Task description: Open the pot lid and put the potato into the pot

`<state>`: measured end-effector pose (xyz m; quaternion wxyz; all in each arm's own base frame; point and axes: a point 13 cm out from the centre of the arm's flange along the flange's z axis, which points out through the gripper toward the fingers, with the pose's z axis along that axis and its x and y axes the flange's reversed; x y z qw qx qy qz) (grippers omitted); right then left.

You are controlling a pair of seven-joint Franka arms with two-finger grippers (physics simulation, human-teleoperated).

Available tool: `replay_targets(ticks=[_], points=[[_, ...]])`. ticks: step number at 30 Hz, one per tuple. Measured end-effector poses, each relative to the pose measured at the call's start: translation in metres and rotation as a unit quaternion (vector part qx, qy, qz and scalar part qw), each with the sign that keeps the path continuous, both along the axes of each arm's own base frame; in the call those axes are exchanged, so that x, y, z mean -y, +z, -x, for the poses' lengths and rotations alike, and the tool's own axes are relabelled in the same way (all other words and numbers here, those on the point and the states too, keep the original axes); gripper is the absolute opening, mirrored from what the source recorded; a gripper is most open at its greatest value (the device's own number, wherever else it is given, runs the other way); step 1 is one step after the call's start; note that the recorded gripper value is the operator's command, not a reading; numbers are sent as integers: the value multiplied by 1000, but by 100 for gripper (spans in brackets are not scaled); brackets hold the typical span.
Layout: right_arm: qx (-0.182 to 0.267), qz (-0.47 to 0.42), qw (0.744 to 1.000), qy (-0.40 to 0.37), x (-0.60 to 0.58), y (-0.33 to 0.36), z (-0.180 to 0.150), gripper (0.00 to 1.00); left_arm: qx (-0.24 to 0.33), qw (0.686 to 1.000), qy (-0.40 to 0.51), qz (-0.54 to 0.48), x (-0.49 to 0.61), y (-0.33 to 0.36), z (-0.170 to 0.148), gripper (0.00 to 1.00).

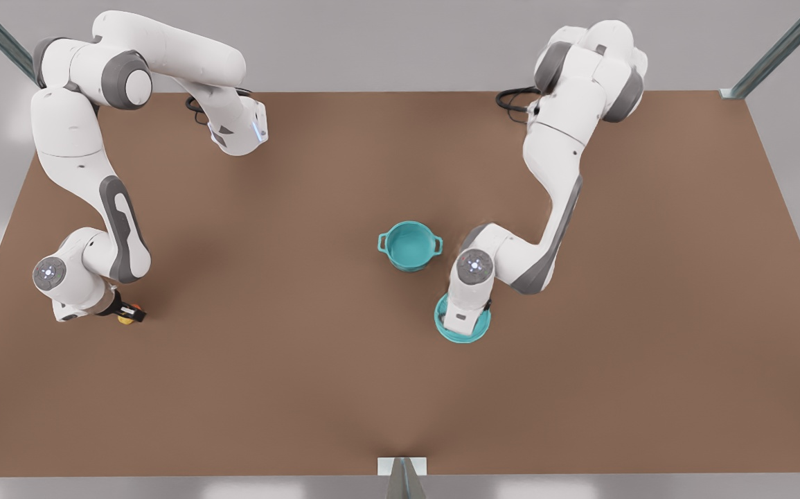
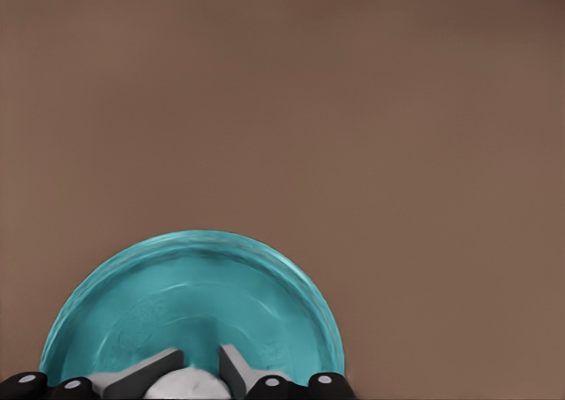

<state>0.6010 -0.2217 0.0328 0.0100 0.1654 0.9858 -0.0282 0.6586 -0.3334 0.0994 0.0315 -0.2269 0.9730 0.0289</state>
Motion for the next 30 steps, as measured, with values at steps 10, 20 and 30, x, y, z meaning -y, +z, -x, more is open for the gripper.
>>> replay_targets(ticks=[10,20,30], points=[[6,-6,1000,-5,2,3,-1,59,48,999,-16,1,-141,73,-92,100],[37,-13,998,43,-68,91,-41,59,10,996,-52,67,-243,308,24,100],[22,-59,992,111,-274,153,-44,59,-53,983,-164,67,-218,263,43,100]])
